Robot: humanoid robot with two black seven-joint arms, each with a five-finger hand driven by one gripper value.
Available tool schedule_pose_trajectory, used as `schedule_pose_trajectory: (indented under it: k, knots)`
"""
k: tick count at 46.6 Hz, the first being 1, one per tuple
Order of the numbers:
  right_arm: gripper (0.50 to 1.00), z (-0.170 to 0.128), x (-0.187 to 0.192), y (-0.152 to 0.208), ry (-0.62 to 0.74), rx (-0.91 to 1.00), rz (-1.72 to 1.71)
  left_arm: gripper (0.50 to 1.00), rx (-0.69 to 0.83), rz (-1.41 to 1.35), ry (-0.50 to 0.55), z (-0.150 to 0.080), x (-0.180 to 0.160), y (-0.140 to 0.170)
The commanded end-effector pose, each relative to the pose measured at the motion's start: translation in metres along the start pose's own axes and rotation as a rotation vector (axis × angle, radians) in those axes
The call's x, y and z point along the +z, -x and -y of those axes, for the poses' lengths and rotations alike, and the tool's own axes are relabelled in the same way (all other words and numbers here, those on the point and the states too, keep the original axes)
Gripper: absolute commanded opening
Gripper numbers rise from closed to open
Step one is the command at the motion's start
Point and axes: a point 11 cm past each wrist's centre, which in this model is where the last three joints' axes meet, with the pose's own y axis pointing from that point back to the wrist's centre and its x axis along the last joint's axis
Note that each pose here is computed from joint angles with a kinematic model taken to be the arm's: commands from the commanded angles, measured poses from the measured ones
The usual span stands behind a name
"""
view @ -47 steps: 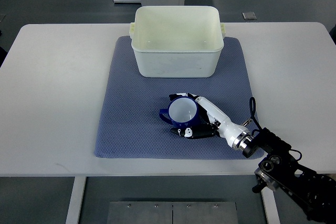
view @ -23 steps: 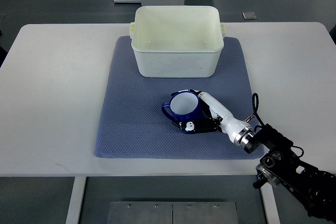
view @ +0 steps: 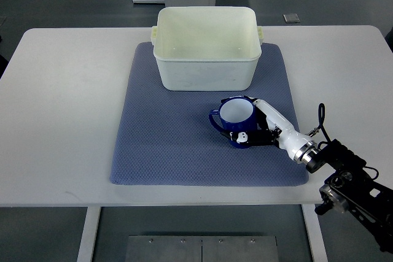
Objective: Place cup in box with right hand
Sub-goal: 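Lift the blue mug and carry it over the cream box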
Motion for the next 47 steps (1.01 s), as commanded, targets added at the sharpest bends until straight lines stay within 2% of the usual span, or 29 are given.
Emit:
schedule_pose_trajectory:
  k: [1, 19, 27, 40, 47]
  knots:
    - [0.5, -0.007, -0.007, -0.009, -0.009, 0.007, 0.015, 1.0, 0.001, 0.0, 0.0, 0.0, 0.0, 0.0]
    - [0.5, -0.035, -0.036, -0.066, -0.035, 0.075, 0.095, 1.0, -0.001, 0.0, 0.0, 0.0, 0.0, 0.0]
    - [0.5, -0.027, -0.054, -0.076, -0.072, 0.084, 0.112, 1.0, 0.001, 0.0, 0.0, 0.0, 0.0, 0.0]
    - [0.5, -0.004, -0.107, -0.094, -0.17, 0.086, 0.158, 1.0, 0.001, 0.0, 0.0, 0.0, 0.0, 0.0]
    - [0.5, 0.009, -0.122, -0.095, -0.175, 0.065, 0.167, 1.0, 0.001, 0.0, 0.0, 0.0, 0.0, 0.0]
